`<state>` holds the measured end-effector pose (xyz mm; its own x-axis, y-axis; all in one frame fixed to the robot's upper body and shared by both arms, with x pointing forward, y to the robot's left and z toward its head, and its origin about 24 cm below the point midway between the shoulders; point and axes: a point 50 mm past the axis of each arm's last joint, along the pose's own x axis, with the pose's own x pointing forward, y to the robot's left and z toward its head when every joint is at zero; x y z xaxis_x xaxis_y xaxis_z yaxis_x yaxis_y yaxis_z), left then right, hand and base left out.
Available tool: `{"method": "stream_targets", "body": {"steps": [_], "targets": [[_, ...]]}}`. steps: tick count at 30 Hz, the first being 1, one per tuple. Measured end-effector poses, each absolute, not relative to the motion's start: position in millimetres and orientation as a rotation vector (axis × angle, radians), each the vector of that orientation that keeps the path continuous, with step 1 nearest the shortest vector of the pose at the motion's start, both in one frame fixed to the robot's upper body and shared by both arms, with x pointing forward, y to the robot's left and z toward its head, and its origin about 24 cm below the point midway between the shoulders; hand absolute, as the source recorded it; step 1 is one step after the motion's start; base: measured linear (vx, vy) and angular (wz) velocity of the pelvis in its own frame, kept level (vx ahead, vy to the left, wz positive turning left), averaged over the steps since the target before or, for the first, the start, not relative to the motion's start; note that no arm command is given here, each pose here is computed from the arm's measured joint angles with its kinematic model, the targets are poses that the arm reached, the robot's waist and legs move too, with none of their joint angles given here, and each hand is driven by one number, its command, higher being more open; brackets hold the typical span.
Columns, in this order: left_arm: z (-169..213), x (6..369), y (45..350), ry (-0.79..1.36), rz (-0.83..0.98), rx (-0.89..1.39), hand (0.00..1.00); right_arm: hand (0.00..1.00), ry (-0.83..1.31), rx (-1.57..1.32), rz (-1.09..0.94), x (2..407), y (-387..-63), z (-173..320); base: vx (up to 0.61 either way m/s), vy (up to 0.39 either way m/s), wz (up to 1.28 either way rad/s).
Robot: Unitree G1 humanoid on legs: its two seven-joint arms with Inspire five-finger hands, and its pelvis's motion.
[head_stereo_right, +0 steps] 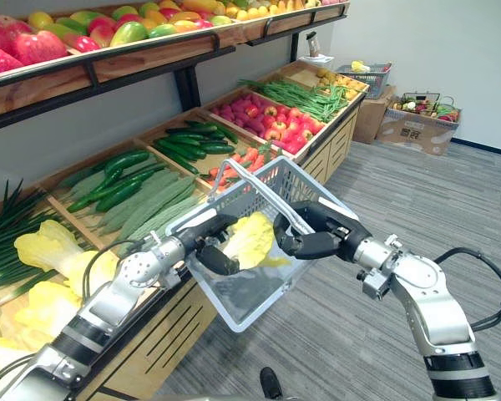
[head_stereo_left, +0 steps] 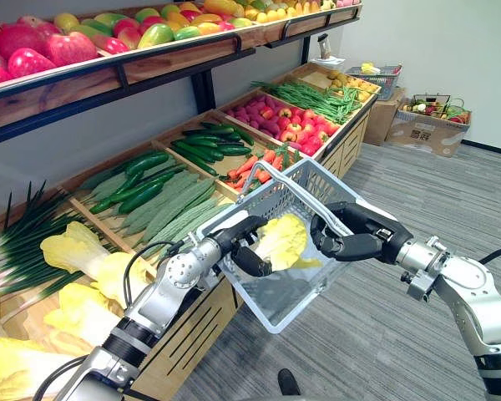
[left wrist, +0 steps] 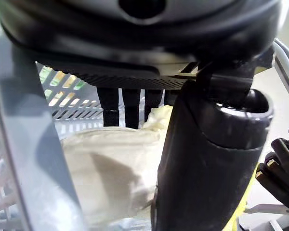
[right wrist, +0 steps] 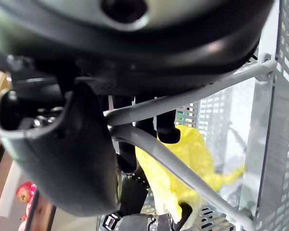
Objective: Pick vegetable in the basket
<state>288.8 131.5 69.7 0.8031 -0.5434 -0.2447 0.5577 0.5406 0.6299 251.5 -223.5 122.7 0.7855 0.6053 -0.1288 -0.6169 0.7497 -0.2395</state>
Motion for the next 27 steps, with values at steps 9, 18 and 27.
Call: {"method": "stream_targets", "body": {"steps": [9, 18, 27], "targets": [[167.1, 287.0, 126.1, -0.363, -0.804, 1.052, 1.0, 0.0, -0.018, -0.293, 0.738, 246.4, -212.7, 136.3, -0.01, 0.012, 0.01], [200.8, 270.8, 115.7, -0.506, -0.921, 1.232, 1.0, 0.0, -0.075, -0.228, 0.754, 244.7, -207.7, 143.5, -0.01, 0.036, 0.04], [211.7, 268.5, 118.2, -0.425, -0.984, 1.24, 1.0, 0.0, -0.078, -0.221, 0.755, 244.5, -206.8, 142.5, 0.0, 0.017, 0.03]]}}
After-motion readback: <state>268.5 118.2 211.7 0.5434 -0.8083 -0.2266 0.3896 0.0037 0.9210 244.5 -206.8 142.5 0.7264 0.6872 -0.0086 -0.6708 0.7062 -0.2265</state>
